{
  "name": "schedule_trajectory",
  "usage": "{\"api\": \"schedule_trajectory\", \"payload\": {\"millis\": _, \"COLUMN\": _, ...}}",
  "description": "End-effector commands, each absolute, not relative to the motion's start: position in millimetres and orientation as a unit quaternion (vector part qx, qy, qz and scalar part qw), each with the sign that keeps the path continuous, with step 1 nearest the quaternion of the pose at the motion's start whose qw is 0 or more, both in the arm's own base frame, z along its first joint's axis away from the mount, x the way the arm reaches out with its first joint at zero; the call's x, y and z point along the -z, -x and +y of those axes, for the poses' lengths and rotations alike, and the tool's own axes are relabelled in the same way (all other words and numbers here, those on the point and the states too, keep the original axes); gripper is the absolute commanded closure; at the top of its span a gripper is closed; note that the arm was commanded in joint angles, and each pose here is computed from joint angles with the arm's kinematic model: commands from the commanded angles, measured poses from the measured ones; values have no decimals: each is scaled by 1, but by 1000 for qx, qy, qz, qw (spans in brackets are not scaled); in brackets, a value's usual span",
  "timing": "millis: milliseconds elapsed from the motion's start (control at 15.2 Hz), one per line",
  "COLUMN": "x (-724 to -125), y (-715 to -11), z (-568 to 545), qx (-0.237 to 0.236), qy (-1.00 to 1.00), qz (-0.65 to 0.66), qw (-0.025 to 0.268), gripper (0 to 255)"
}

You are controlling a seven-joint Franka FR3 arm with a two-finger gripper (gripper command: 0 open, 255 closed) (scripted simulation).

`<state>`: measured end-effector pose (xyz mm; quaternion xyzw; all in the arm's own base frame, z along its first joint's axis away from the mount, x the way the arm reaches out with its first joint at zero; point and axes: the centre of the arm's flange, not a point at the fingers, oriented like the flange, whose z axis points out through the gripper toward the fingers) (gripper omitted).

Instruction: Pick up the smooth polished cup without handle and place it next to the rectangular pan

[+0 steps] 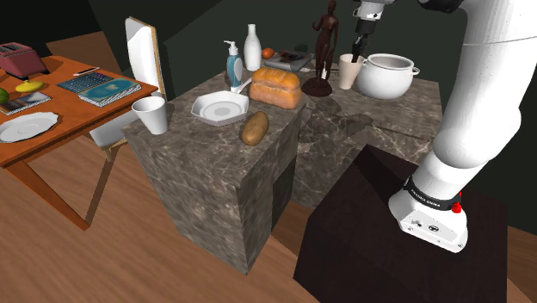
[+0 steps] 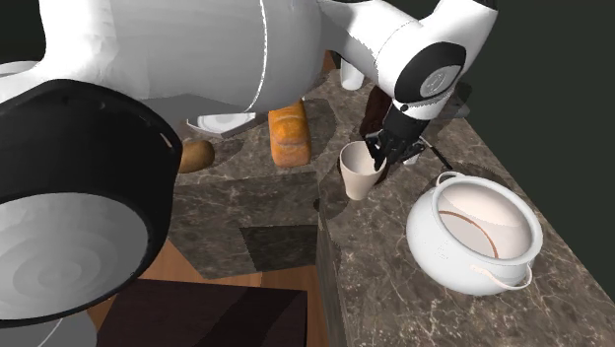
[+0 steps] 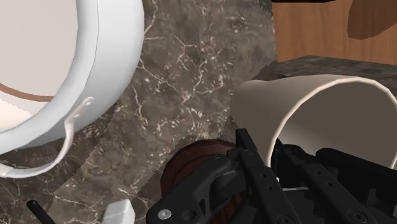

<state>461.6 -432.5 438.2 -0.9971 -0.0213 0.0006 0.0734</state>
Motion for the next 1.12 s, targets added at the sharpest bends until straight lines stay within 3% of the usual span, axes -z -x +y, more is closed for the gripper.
{"api": "schedule_trajectory", "payload": {"millis": 0, "x": -449, "y": -461, "z": -432, "qx": -1, "qy": 997, "qz": -21, "qw": 73, "gripper": 255}}
{"api": "schedule_trajectory", "payload": {"millis": 1056, "x": -534, "y": -461, "z": -432, "qx": -1, "qy": 997, "qz": -21, "qw": 73, "gripper": 255}}
